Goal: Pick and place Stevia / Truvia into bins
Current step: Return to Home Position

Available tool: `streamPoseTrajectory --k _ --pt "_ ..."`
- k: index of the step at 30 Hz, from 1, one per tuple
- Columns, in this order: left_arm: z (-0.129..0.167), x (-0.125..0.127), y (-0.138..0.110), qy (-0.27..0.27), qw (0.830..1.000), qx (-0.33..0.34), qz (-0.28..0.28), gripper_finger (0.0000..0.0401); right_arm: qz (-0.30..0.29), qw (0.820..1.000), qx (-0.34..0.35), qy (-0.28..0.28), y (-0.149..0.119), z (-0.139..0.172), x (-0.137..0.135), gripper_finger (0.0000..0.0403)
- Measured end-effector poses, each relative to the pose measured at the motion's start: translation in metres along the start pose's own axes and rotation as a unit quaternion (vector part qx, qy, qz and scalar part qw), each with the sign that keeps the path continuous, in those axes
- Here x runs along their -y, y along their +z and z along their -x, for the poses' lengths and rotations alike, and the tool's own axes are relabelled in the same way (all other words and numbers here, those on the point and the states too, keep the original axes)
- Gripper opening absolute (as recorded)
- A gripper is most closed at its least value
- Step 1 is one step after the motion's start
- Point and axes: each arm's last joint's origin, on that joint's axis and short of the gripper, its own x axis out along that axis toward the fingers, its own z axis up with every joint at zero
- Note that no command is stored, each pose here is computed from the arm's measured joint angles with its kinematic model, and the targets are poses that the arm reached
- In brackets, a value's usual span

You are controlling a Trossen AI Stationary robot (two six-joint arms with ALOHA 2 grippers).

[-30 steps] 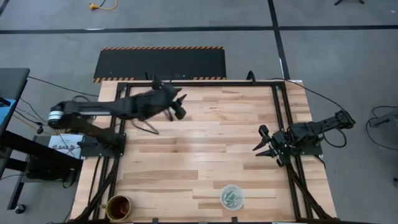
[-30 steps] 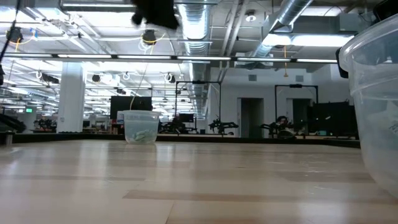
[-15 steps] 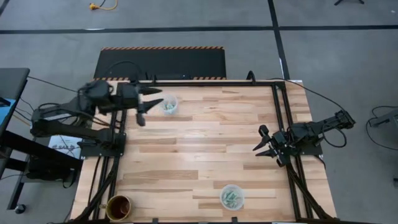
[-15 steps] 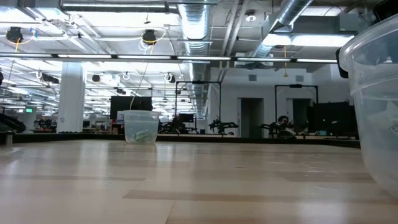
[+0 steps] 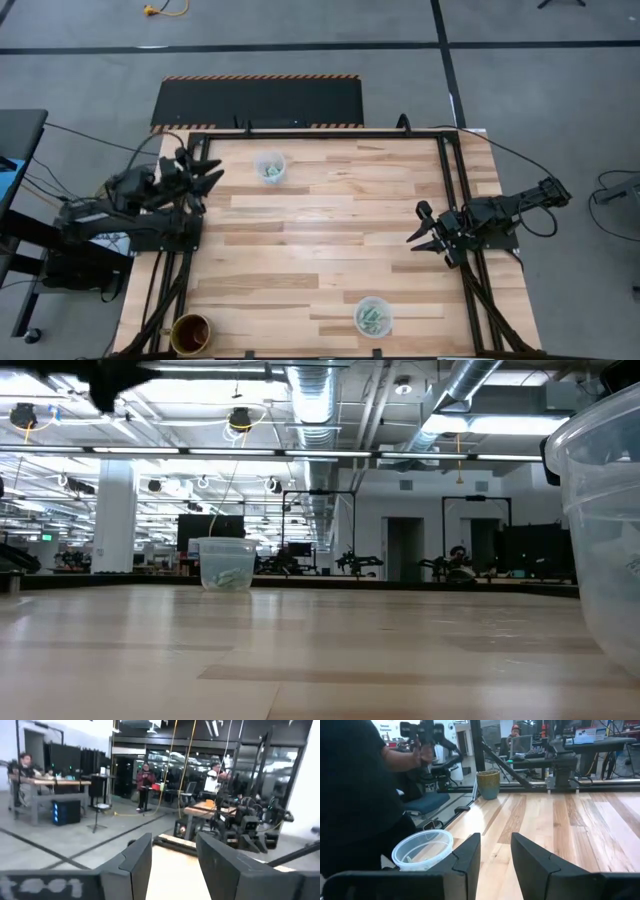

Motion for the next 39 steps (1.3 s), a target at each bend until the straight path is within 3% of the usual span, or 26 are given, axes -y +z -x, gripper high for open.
streamPoseTrajectory --k 4,12,15,23,33,39 --pt "0.012 -0.006 -0.029 0.001 0.999 0.019 0.032 0.0143 0.000 1.000 0.000 0.000 0.000 0.000 0.000 0.0102" --pt "0.000 -0.006 -0.055 0.023 0.998 -0.056 -0.018 0.0143 0.000 1.000 0.000 0.000 0.000 0.000 0.000 0.0102" --pt "-0.002 -0.007 -0.065 0.030 0.999 -0.044 0.009 0.0143 0.000 1.000 0.001 0.000 0.000 0.000 0.000 0.0102" --pt "-0.004 -0.009 -0.122 0.001 0.994 -0.089 0.062 0.0143 0.000 1.000 0.000 0.000 0.000 0.000 0.000 0.0102" --pt "-0.006 -0.007 -0.127 -0.029 0.995 -0.094 -0.008 0.0143 0.000 1.000 0.000 0.000 0.000 0.000 0.000 0.0102" --pt "-0.008 -0.007 -0.131 -0.030 0.992 -0.117 -0.021 0.0143 0.000 1.000 0.000 0.000 0.000 0.000 0.000 0.0102"
